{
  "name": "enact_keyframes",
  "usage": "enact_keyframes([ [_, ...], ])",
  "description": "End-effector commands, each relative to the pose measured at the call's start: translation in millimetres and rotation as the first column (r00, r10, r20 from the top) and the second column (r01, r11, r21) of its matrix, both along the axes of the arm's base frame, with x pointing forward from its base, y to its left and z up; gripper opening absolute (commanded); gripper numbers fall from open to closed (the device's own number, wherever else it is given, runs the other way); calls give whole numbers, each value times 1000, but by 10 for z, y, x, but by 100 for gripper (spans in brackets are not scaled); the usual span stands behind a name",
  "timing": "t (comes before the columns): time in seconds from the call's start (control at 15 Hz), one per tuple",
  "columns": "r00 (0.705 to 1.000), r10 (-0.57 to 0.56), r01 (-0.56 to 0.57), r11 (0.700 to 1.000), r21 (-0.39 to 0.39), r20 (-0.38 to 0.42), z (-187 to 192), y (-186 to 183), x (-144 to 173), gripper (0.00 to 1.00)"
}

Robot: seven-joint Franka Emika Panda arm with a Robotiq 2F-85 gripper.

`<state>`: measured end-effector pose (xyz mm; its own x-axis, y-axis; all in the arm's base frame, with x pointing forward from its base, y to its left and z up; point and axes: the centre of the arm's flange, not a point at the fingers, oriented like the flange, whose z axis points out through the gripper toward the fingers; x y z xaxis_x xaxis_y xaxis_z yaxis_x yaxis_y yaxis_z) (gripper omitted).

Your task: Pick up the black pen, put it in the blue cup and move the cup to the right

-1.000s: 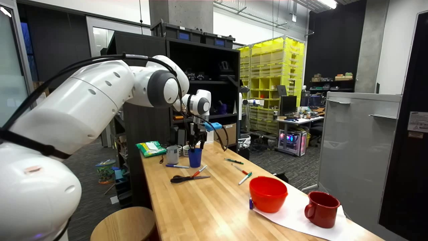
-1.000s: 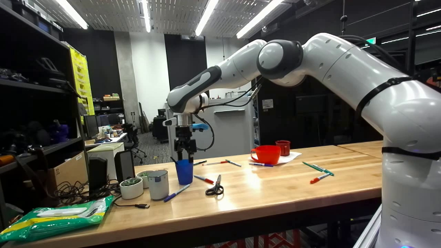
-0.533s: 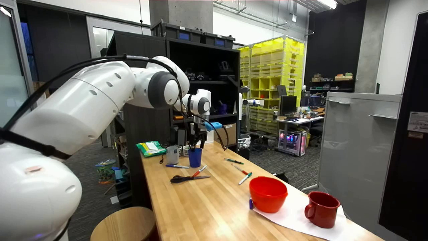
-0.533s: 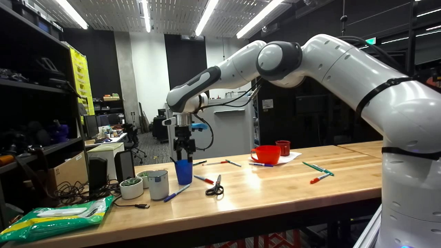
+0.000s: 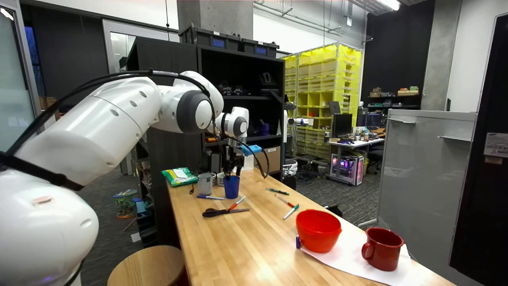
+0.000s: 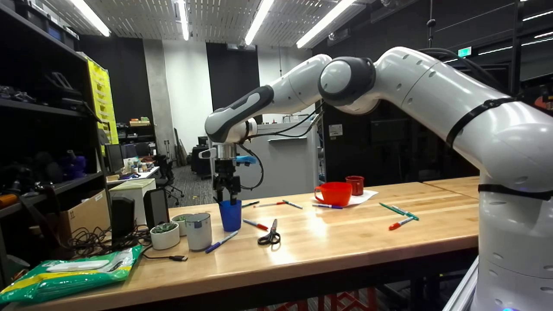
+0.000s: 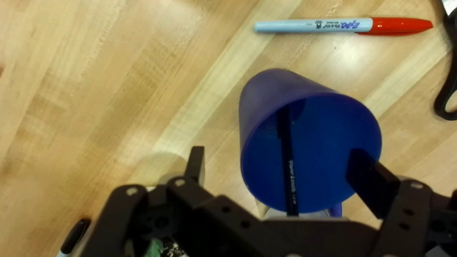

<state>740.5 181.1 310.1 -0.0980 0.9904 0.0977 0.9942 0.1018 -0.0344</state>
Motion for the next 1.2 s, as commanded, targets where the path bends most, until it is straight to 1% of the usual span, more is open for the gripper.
enact_keyframes([
  [0.0, 1000, -3, 3, 1000, -14, -5, -50, 59, 129, 100],
  [0.07, 1000, -4, 4, 1000, -13, -8, -75, 49, 136, 100],
  [0.13, 1000, -4, 4, 1000, -11, -12, -88, 44, 143, 83],
  [0.2, 1000, -3, 2, 1000, -13, -15, -105, 41, 142, 73],
  [0.33, 1000, -1, 1, 1000, -15, -15, -111, 33, 144, 61],
  [0.53, 1000, 0, 0, 1000, -15, -15, -85, 31, 145, 35],
  [0.67, 1000, 2, -2, 1000, -15, -20, -64, 24, 145, 21],
  [0.73, 1000, 3, -3, 1000, -16, -22, -47, 19, 144, 12],
  [0.87, 999, 4, -5, 1000, -19, -33, -4, 6, 147, 0],
  [0.93, 999, 4, -5, 1000, -23, -39, 25, -3, 149, 0],
  [1.07, 999, 2, -3, 999, -35, -47, 101, -25, 156, 3],
  [1.13, 999, -1, -1, 999, -43, -49, 159, -41, 163, 3],
])
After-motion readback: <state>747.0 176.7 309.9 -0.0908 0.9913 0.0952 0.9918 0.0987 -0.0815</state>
